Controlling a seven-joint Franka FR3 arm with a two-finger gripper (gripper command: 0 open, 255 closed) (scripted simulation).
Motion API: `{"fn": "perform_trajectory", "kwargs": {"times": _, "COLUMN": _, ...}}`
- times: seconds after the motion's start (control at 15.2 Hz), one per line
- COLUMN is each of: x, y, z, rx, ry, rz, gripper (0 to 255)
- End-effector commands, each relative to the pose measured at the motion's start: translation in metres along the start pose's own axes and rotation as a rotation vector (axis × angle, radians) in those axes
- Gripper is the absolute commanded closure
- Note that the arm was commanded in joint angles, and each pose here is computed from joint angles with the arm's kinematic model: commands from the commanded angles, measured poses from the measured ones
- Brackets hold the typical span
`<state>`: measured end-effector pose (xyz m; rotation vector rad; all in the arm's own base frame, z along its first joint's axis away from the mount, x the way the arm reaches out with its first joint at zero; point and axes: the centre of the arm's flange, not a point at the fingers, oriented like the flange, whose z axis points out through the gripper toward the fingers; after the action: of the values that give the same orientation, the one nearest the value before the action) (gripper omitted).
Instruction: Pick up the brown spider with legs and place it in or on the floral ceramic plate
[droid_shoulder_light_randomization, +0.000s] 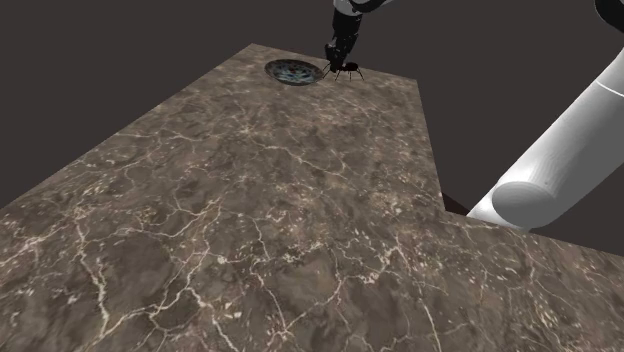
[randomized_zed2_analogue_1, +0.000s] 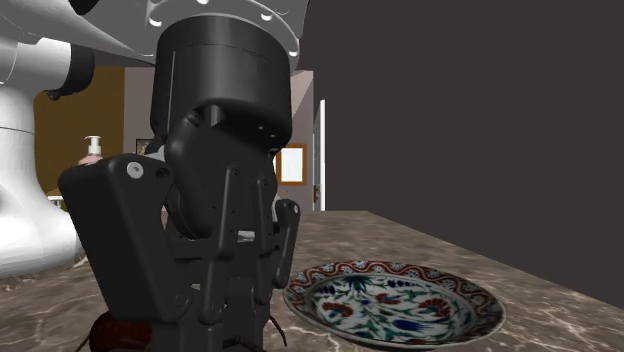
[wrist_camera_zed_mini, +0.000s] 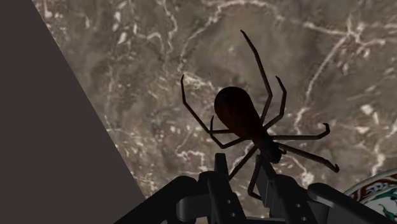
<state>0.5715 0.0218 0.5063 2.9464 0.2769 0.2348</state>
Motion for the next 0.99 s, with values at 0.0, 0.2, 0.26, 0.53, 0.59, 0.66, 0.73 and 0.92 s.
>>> {"fn": "perform_trajectory", "kwargs": {"times": 0.0, "x": 0.0, "y": 0.0, "z": 0.001, "rx": 0.001, "ry": -0.002, "rz": -0.001, "gripper": 255}}
{"fn": "perform_trajectory", "kwargs": {"times": 0.2, "x": 0.001, "y": 0.001, "z": -0.004, "rx": 0.001, "ry": -0.002, "rz": -0.001, "gripper": 255}}
{"fn": "perform_trajectory", "kwargs": {"times": 0.26, "x": 0.002, "y": 0.002, "z": -0.009, "rx": 0.001, "ry": -0.002, "rz": -0.001, "gripper": 255}}
{"fn": "perform_trajectory", "kwargs": {"times": 0.53, "x": 0.005, "y": 0.005, "z": -0.03, "rx": 0.001, "ry": -0.002, "rz": -0.001, "gripper": 255}}
{"fn": "perform_trajectory", "kwargs": {"times": 0.59, "x": 0.005, "y": 0.006, "z": -0.035, "rx": 0.001, "ry": -0.002, "rz": -0.001, "gripper": 255}}
{"fn": "perform_trajectory", "kwargs": {"times": 0.66, "x": 0.006, "y": 0.007, "z": -0.04, "rx": 0.001, "ry": -0.002, "rz": -0.001, "gripper": 255}}
{"fn": "perform_trajectory", "kwargs": {"times": 0.73, "x": 0.007, "y": 0.008, "z": -0.045, "rx": 0.001, "ry": -0.002, "rz": -0.001, "gripper": 255}}
{"fn": "perform_trajectory", "kwargs": {"times": 0.92, "x": 0.009, "y": 0.011, "z": -0.06, "rx": 0.001, "ry": -0.002, "rz": -0.001, "gripper": 255}}
